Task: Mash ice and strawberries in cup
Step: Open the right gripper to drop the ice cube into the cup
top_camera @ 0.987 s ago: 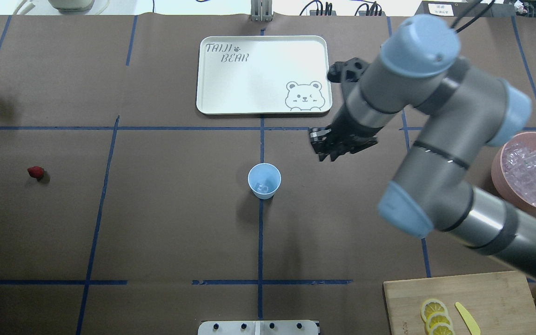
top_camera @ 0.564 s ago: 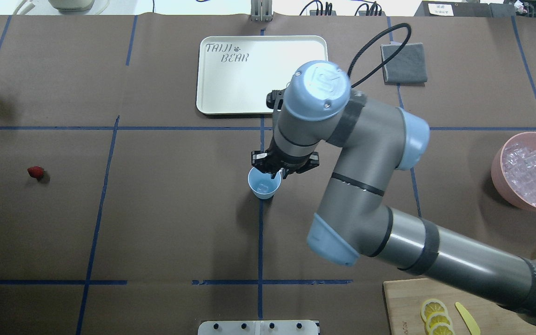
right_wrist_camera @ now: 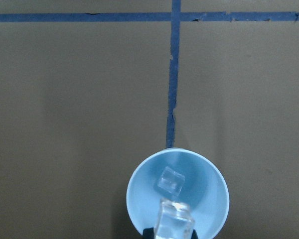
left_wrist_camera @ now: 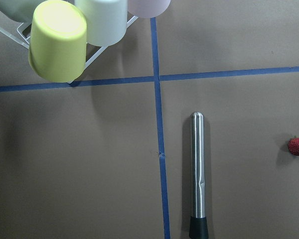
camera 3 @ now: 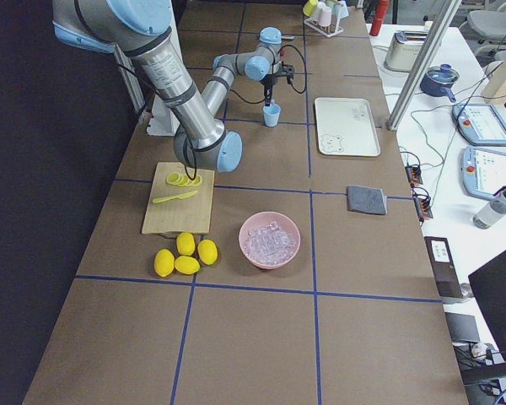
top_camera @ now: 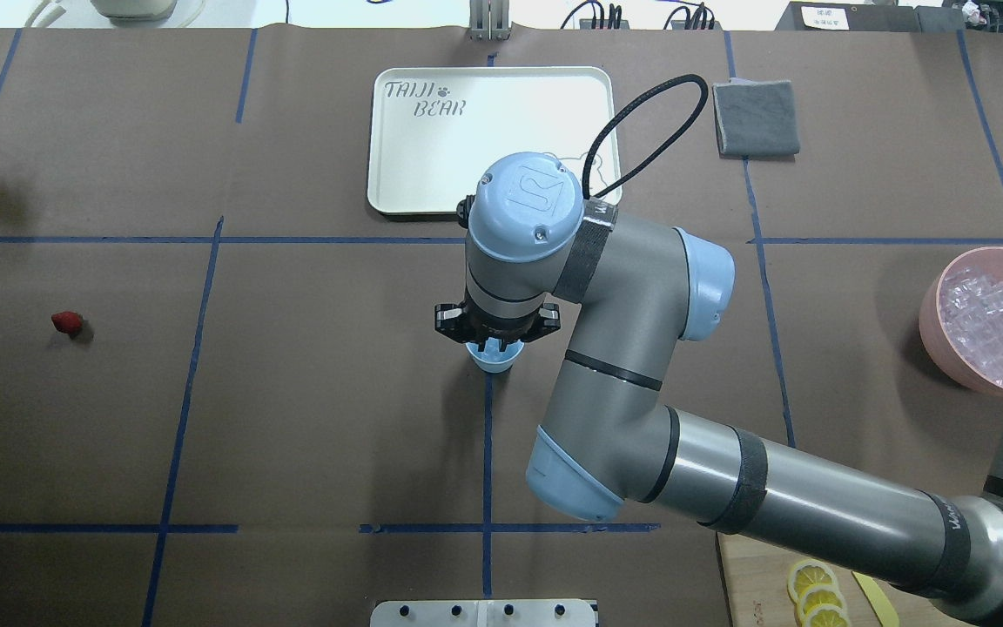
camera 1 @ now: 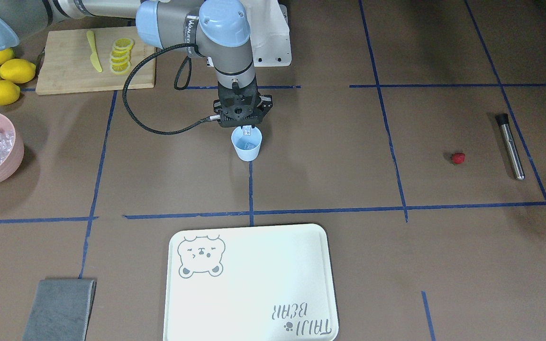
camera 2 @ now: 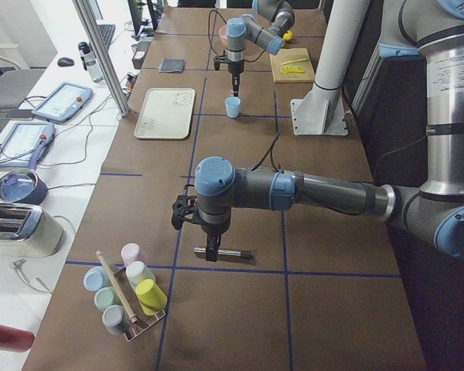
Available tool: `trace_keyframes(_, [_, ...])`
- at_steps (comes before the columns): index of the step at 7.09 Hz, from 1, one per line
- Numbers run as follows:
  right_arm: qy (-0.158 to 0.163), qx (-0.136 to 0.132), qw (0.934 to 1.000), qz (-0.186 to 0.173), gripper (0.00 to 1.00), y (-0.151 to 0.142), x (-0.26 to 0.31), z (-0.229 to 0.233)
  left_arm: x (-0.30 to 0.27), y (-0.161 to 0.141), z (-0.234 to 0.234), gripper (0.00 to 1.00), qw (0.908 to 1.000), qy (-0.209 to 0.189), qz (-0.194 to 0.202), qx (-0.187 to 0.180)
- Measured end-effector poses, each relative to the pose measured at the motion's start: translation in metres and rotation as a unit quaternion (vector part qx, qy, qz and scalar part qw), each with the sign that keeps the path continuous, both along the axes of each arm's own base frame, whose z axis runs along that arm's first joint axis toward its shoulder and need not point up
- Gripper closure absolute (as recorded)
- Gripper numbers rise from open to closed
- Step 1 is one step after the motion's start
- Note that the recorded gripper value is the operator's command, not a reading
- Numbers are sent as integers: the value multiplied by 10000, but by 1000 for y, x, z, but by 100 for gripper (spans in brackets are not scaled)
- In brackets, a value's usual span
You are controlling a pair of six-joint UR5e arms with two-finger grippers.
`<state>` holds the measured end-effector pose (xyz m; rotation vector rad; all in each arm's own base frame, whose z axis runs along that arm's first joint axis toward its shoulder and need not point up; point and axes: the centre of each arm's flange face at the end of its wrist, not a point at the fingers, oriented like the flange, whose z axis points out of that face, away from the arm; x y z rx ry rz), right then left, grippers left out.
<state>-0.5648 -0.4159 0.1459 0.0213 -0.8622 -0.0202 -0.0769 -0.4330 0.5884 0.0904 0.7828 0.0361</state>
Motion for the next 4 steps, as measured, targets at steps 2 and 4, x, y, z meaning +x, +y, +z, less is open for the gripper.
trace_keyframes(2, [16, -5, 10000, 4, 88, -1, -1, 1, 0, 0, 0, 0, 10000, 0, 0, -3])
trace_keyframes(4, [19, -7, 10000, 10, 65, -1, -1, 1, 0, -1, 0, 0, 10000, -1, -4, -4])
